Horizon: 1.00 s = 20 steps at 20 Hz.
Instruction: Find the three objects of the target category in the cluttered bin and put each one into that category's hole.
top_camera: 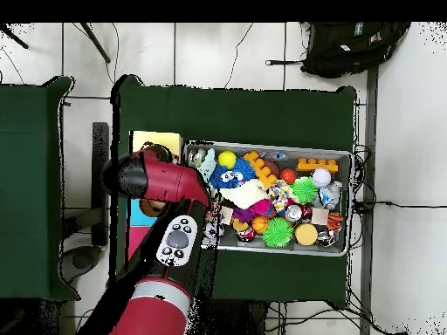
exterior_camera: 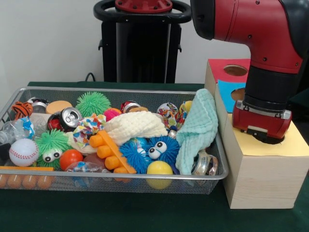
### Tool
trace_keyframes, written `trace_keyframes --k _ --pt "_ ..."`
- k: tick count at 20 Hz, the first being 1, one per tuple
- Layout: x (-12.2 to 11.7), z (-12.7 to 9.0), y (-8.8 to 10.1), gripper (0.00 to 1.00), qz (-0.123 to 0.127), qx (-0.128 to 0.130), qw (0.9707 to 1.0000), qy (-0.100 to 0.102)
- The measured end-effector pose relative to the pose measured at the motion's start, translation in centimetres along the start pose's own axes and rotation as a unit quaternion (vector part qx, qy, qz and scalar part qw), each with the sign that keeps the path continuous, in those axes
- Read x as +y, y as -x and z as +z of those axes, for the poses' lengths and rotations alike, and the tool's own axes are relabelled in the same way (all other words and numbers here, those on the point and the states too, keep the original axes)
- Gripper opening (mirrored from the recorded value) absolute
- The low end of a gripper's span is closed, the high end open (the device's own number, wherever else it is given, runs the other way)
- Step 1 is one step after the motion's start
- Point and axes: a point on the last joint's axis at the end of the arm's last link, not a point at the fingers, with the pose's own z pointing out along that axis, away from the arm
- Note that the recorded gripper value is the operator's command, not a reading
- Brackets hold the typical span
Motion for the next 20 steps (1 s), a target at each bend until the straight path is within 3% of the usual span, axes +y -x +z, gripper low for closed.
trace_keyframes --k 1,2,20 --pt "0.06 0.0 0.0 0.0 0.001 0.0 1.0 0.001" --pt "0.12 0.0 0.0 1.0 0.001 0.0 1.0 0.001" --pt "0.25 0.06 0.32 1.0 0.019 0.018 0.9996 0.012"
